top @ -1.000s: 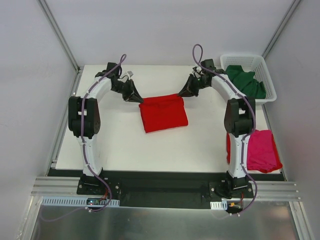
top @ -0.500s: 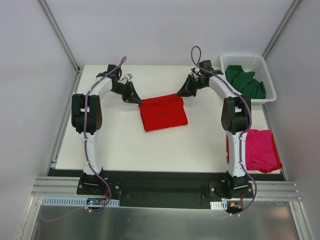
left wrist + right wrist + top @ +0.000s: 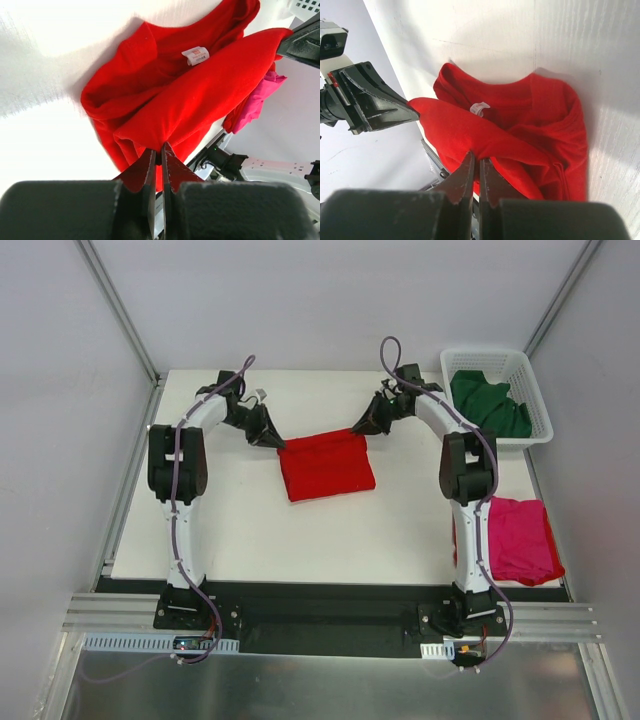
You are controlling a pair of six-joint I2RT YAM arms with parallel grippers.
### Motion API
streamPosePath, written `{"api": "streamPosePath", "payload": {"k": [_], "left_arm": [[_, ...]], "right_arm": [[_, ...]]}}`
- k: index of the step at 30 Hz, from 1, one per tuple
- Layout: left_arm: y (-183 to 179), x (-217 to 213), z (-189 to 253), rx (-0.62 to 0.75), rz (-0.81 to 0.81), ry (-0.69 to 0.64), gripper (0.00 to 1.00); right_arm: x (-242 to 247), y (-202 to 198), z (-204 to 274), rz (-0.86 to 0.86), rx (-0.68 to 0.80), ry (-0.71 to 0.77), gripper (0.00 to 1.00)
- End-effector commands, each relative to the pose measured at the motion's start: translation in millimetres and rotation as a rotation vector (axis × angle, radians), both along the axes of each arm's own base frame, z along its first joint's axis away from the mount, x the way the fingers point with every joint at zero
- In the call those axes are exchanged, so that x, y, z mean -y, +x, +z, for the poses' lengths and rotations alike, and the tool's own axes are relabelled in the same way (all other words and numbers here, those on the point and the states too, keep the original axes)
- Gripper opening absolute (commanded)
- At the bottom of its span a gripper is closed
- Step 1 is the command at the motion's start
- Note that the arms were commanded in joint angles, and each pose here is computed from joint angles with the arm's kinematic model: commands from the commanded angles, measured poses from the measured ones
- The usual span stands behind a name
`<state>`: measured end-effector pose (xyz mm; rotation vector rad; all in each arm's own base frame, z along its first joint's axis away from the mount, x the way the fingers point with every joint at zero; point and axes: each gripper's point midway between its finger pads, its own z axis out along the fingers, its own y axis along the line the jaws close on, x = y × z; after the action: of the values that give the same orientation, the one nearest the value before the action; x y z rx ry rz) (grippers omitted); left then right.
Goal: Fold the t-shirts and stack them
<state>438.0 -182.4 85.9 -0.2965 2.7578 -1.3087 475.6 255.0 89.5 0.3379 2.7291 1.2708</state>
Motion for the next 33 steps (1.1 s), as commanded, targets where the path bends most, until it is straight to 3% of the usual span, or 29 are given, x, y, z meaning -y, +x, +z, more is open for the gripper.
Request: {"api": "streamPosePath", "payload": {"k": [1,2,3,4,5,11,15,19,21,25,33], "left_arm": [[5.5,-5.4,1.5,0.012,-0.010,-0.014,0.19],[5.6,-6.0,1.7,0.013,-0.008,-0.008,0.99],[7.5,-8.2,1.8,0.020,-0.001,0.006,0.99],[6.4,-9.9,3.3,0.018,0.003,0.015,0.99],[7.1,-11.6,13.9,0.044,0.007,0.022,0.99],[-1.9,-17.1,75.3,0.195,0.024,0.073,0.99],[-7.1,-7.2,81.0,0.176,0.013,0.033,0.99],[-22.1,0.5,97.5,0.203,-0.004,0.020,0.99],[-34.5,-4.3,99.5,0.208,0.008,0.038,0.99],[-69.2,-9.3,84.0,0.163,0.012,0.035,0.99],[-128.3,-6.4,102.1,0.191,0.051,-0.055,0.99]], "right_arm": [[-2.4,13.2,13.2,-0.010,0.042,0.030,0.07],[-0.3,12.6,17.1,-0.004,0.061,0.022,0.22],[4.4,14.2,17.0,-0.017,0.079,-0.014,0.43],[8.7,10.5,16.2,-0.022,0.085,-0.048,0.81],[13.9,10.7,19.2,-0.031,0.106,-0.077,0.97],[16.6,-8.8,70.8,0.006,0.298,-0.157,0.96],[-17.9,-25.2,88.1,0.059,0.325,-0.068,0.97],[-54.8,-32.4,109.0,0.111,0.361,0.030,0.89],[-72.0,-38.0,100.2,0.150,0.344,0.031,0.89],[-87.9,-51.2,63.4,0.201,0.306,-0.004,1.00],[-86.0,-88.8,-26.2,0.276,0.157,-0.077,0.96]]}}
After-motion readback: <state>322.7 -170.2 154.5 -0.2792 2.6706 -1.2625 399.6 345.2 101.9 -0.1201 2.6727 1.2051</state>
